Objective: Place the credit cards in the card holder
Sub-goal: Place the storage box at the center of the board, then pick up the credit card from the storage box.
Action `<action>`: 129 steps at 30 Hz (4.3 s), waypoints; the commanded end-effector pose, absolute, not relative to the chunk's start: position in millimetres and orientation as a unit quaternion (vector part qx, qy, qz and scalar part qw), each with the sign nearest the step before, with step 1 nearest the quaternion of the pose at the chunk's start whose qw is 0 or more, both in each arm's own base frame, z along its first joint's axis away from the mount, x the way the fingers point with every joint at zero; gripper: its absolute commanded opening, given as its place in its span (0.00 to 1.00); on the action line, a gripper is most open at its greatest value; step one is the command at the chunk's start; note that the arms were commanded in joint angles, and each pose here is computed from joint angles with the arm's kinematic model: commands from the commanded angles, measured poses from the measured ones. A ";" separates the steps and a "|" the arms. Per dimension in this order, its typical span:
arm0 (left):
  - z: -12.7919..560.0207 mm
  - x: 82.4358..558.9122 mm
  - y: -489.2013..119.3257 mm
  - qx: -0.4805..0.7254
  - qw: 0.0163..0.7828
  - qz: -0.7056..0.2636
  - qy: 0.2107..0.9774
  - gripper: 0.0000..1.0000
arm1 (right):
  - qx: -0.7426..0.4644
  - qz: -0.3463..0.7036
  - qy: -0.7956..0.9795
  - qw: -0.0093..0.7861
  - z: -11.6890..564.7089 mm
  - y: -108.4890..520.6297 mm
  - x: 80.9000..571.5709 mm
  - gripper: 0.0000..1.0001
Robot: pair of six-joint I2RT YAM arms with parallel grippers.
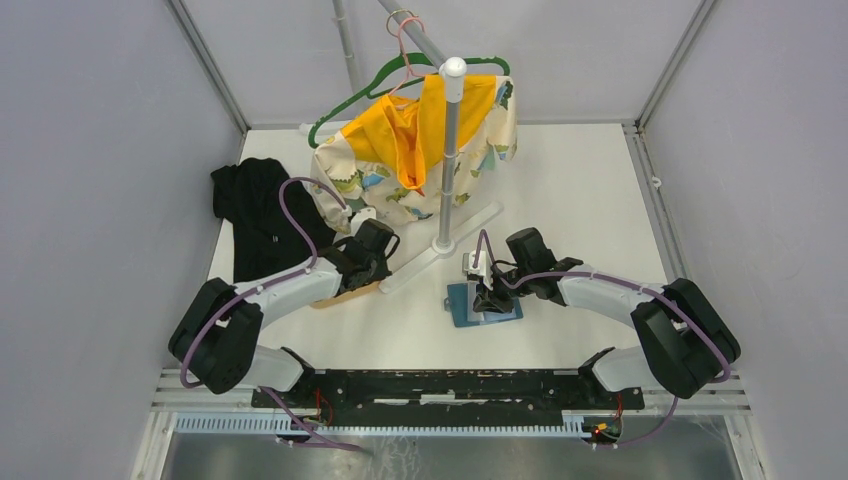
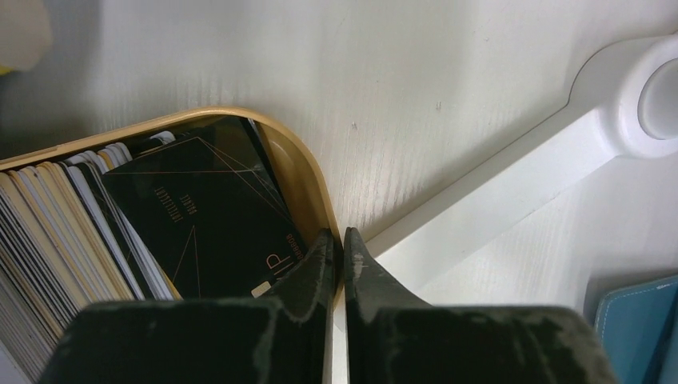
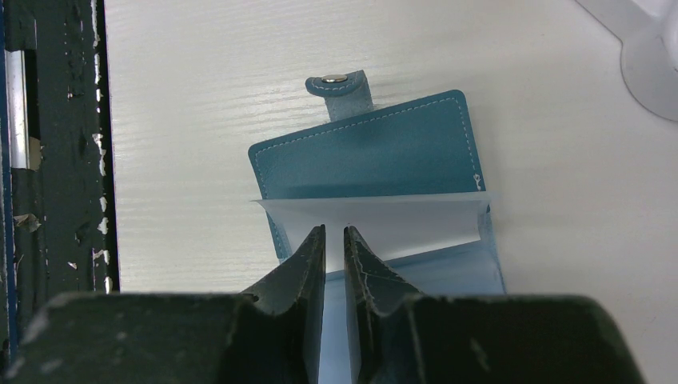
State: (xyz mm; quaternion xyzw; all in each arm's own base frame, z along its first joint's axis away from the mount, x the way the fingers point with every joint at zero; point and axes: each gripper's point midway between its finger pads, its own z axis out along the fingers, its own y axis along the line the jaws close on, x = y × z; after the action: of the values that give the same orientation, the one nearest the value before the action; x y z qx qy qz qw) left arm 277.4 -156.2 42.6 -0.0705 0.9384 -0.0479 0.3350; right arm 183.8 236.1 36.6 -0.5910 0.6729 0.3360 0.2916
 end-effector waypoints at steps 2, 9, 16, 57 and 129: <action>53.6 289.9 -152.5 -0.050 0.355 -0.025 0.933 0.04 | -0.598 0.334 0.654 0.321 55.1 245.0 195.3 0.19; 64.6 297.0 -154.6 -0.051 0.367 -0.022 0.928 0.02 | -0.598 0.334 0.654 0.320 54.6 244.9 195.4 0.19; 59.7 275.6 -134.8 -0.062 0.360 -0.004 0.931 0.02 | -0.597 0.336 0.655 0.319 54.1 245.1 194.6 0.19; 80.0 153.0 -311.6 0.057 0.313 -0.228 0.920 0.02 | -0.583 0.342 0.662 0.323 54.0 246.9 195.9 0.20; 64.3 185.9 -196.8 0.073 0.342 -0.080 0.934 0.68 | -0.585 0.325 0.657 0.347 64.9 239.4 204.6 0.20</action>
State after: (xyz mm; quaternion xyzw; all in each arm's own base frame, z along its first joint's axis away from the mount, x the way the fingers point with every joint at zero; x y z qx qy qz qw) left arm 179.5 -191.1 67.6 0.0576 0.9351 -0.0782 0.3409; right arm 195.4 234.8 54.1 -0.5804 0.6697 0.3292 0.3260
